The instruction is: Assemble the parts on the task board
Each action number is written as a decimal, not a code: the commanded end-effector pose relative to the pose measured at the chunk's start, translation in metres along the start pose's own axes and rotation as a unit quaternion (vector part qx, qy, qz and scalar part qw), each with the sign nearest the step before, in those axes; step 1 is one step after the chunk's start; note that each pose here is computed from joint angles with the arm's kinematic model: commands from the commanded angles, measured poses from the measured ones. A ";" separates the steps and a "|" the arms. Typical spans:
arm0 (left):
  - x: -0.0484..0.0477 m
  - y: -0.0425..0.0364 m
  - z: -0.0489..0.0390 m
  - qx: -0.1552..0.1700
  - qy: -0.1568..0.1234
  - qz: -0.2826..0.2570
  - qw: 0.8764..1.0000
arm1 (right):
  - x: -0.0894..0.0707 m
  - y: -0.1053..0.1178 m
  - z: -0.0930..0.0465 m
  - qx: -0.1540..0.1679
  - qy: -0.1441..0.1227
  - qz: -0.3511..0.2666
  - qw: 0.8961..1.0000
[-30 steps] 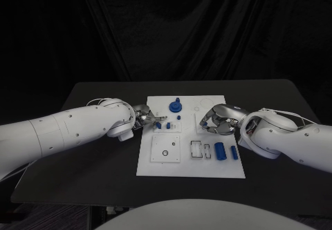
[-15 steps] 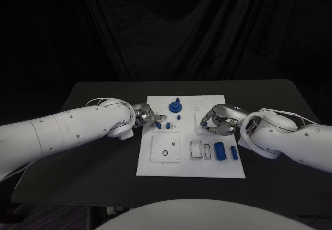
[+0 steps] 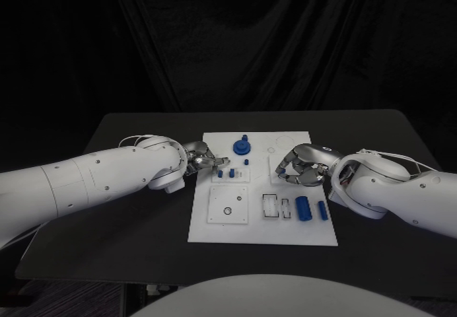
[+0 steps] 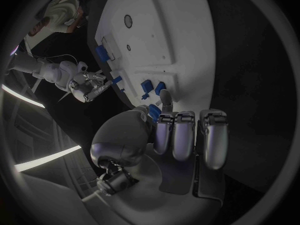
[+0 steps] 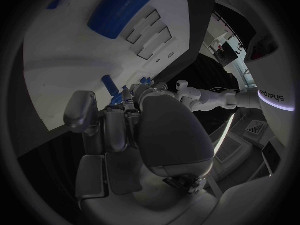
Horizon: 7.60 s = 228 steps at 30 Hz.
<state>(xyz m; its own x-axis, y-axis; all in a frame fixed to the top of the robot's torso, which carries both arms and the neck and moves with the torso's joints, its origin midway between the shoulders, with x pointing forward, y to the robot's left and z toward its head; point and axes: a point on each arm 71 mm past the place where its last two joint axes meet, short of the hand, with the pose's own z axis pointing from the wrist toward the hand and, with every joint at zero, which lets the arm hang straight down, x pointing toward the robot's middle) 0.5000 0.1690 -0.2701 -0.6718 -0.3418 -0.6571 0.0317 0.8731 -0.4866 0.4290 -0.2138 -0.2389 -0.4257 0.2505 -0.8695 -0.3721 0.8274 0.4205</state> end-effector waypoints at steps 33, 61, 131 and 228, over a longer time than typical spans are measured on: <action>-0.0409 -0.0465 -0.0405 0.304 -0.202 0.118 0.924 | -0.005 -0.001 -0.004 -0.013 -0.037 0.010 0.999; -0.0065 -0.0690 0.0226 0.283 -0.105 0.242 0.922 | -0.005 0.000 -0.004 -0.012 -0.035 0.016 0.999; 0.0174 -0.0729 0.0482 0.288 -0.135 0.280 0.906 | -0.003 -0.001 -0.005 -0.006 -0.025 0.023 0.999; 0.0006 -0.0347 0.0208 0.240 -0.122 0.269 0.925 | 0.000 -0.003 -0.004 0.000 -0.014 0.023 1.000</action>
<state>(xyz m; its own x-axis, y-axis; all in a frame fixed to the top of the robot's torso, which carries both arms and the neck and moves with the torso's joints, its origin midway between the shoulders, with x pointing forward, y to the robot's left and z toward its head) 0.5156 0.1355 -0.2664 -0.2873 -0.0168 -0.9577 0.6640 0.7172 -0.2118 0.4271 -0.2182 -0.2377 -0.4132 0.3052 -0.8580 -0.3632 0.8087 0.4626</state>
